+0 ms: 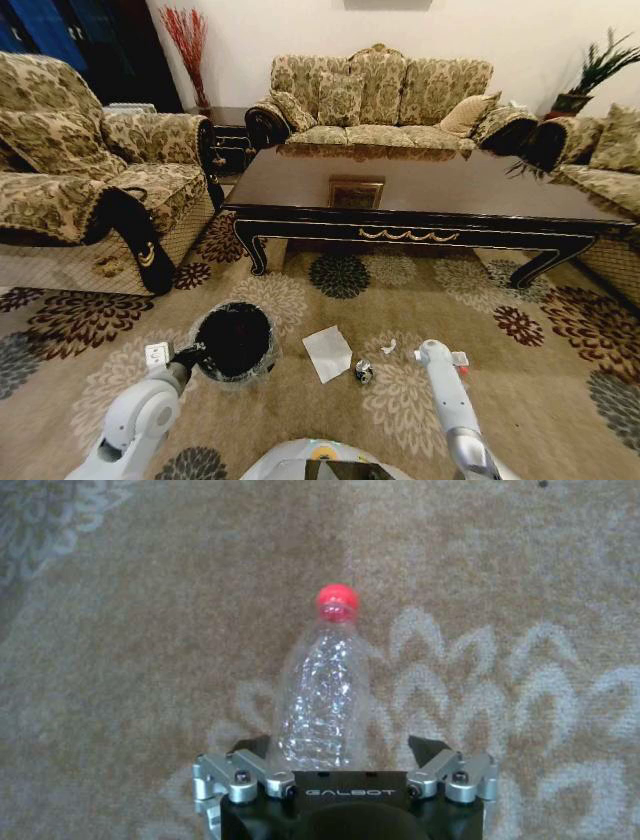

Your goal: Move to the front of the table and pick up the trash from the floor, then place it into the trash bin.

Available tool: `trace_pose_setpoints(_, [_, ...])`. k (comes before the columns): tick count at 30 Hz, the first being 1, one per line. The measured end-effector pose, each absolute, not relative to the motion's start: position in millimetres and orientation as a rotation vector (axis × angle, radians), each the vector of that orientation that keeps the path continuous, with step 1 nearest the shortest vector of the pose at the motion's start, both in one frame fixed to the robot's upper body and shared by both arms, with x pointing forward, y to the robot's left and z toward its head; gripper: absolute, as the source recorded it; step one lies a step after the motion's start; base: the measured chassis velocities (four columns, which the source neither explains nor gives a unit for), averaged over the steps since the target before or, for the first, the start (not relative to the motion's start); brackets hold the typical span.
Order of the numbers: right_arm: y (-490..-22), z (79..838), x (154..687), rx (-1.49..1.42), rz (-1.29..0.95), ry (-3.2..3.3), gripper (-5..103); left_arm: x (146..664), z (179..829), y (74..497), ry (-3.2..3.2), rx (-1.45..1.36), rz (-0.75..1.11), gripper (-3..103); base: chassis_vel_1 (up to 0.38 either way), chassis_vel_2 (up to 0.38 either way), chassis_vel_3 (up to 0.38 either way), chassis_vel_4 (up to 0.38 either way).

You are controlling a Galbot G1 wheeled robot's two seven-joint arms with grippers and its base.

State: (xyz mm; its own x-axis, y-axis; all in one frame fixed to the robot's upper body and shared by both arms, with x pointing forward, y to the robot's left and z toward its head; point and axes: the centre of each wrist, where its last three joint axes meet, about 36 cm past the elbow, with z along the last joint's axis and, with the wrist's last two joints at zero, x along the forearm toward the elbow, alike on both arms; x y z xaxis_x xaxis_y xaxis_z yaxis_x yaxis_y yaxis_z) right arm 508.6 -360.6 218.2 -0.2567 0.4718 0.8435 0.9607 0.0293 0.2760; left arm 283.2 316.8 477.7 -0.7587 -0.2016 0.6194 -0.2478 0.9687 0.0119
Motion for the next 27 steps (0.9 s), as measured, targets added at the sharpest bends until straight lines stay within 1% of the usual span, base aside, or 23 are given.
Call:
trace_pose_setpoints(1, [-360.6,218.2,508.6,-1.454,-1.174,-1.773,95,283.2,477.7,316.8,-2.456,0.314,0.093,1,0.000,0.000,0.000,0.000])
trace_pose_setpoints(5, [-362.1,215.6,506.3,-1.457,-1.152,-1.780,74,283.2,477.0,315.6,-2.454,0.311,0.096,1,0.000,0.000,0.000,0.000])
trace_pose_setpoints(6, [-362.1,215.6,506.3,-1.457,-1.152,-1.780,74,283.2,477.0,315.6,-2.454,0.311,0.096,1,0.000,0.000,0.000,0.000])
trace_pose_setpoints(7, [-362.3,214.4,505.1,-1.458,-1.143,-1.782,68,283.1,476.9,315.3,-2.454,0.310,0.096,1,0.000,0.000,0.000,0.000])
trace_pose_setpoints(8, [-362.6,213.4,504.2,-1.459,-1.136,-1.785,68,283.1,476.8,315.2,-2.454,0.310,0.095,1,0.000,0.000,0.000,0.000])
trace_pose_setpoints(9, [-362.9,212.3,503.2,-1.461,-1.126,-1.790,63,283.1,476.7,315.0,-2.453,0.309,0.095,1,0.000,0.000,0.000,0.000])
trace_pose_setpoints(10, [-362.9,212.3,503.2,-1.461,-1.126,-1.790,63,283.1,476.7,315.0,-2.453,0.309,0.095,1,0.000,0.000,0.000,0.000])
trace_pose_setpoints(13, [-364.0,211.1,501.3,-1.463,-1.109,-1.801,47,283.0,476.6,314.7,-2.453,0.308,0.095,1,0.000,0.000,0.000,0.000])
trace_pose_setpoints(14, [-364.0,211.1,501.3,-1.463,-1.109,-1.801,47,283.0,476.6,314.7,-2.453,0.308,0.095,1,0.000,0.000,0.000,0.000])
trace_pose_setpoints(17, [-363.6,210.7,499.4,-1.462,-1.091,-1.815,37,283.1,476.7,314.5,-2.453,0.307,0.095,1,0.000,0.000,0.000,0.000])
trace_pose_setpoints(19, [-363.1,210.6,498.6,-1.462,-1.085,-1.821,37,283.2,476.7,314.4,-2.453,0.306,0.095,1,0.000,0.000,0.000,0.000])
trace_pose_setpoints(22, [-354.8,213.1,488.0,-1.431,-1.039,-1.886,27,283.7,476.4,312.9,-2.454,0.299,0.096,1,0.000,0.000,0.000,0.000])
trace_pose_setpoints(23, [-354.8,213.1,488.0,-1.431,-1.039,-1.886,27,283.7,476.4,312.9,-2.454,0.299,0.096,1,0.000,0.000,0.000,0.000])
trace_pose_setpoints(25, [-340.5,224.9,475.1,-1.359,-0.972,-2.040,22,283.8,475.6,311.1,-2.452,0.290,0.096,1,0.000,0.000,0.000,0.000])
trace_pose_setpoints(27, [-332.4,235.3,471.4,-1.314,-0.959,-2.120,21,283.8,475.1,310.0,-2.450,0.285,0.097,1,0.000,0.000,0.000,0.000])
